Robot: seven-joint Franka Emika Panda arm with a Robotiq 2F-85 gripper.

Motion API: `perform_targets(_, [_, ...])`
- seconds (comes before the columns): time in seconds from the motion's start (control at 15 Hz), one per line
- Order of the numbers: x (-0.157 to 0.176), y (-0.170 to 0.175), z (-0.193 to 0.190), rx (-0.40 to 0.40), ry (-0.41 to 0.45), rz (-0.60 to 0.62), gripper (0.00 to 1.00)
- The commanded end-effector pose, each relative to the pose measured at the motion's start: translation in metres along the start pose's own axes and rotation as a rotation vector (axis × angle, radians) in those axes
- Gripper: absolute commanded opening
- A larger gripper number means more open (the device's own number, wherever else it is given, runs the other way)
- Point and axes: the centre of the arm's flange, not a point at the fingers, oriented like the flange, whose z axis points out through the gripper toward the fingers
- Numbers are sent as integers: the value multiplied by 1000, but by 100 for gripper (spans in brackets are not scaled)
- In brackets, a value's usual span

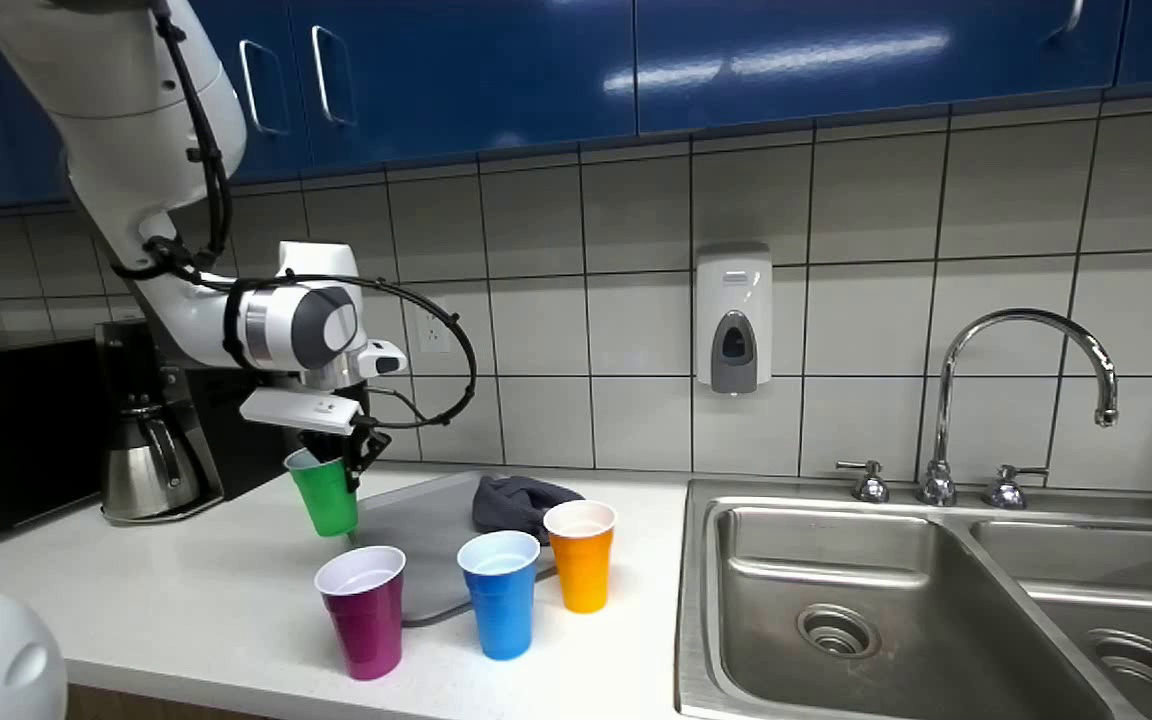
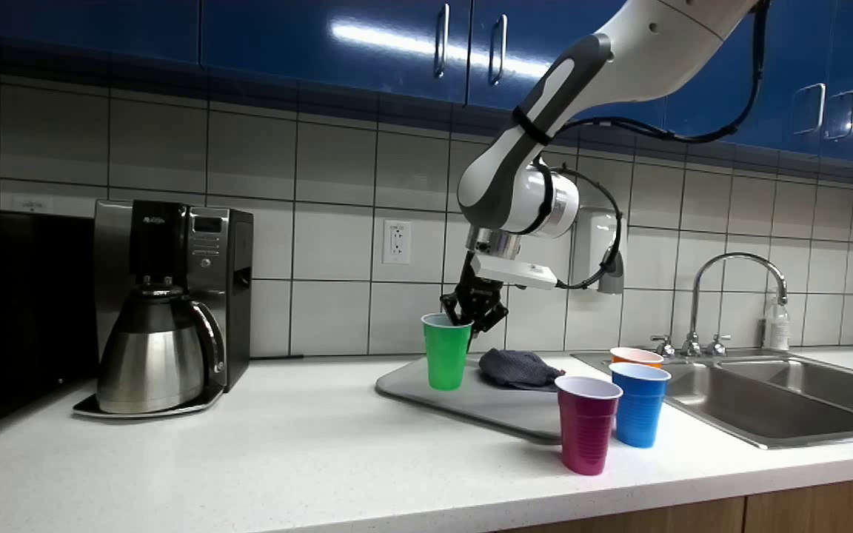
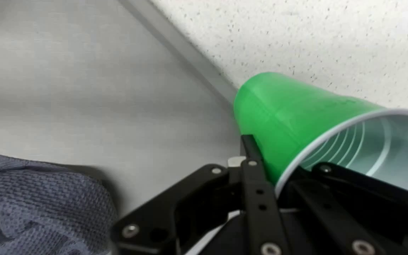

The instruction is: Shift all the cups to the counter

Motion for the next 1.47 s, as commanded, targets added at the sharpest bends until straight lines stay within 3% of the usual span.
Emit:
perform_targets(0.0, [-38, -3, -8, 12, 20, -94, 0])
perform_targets(0.53, [-72, -11, 13, 27, -11, -194, 0])
perform_targets(1.27, [-88, -9, 21, 30, -43, -222, 0])
perform_targets(1.33, [-89, -9, 22, 26, -47, -223, 27])
perform_targets(1.4, [-90, -8, 23, 26, -50, -224, 28])
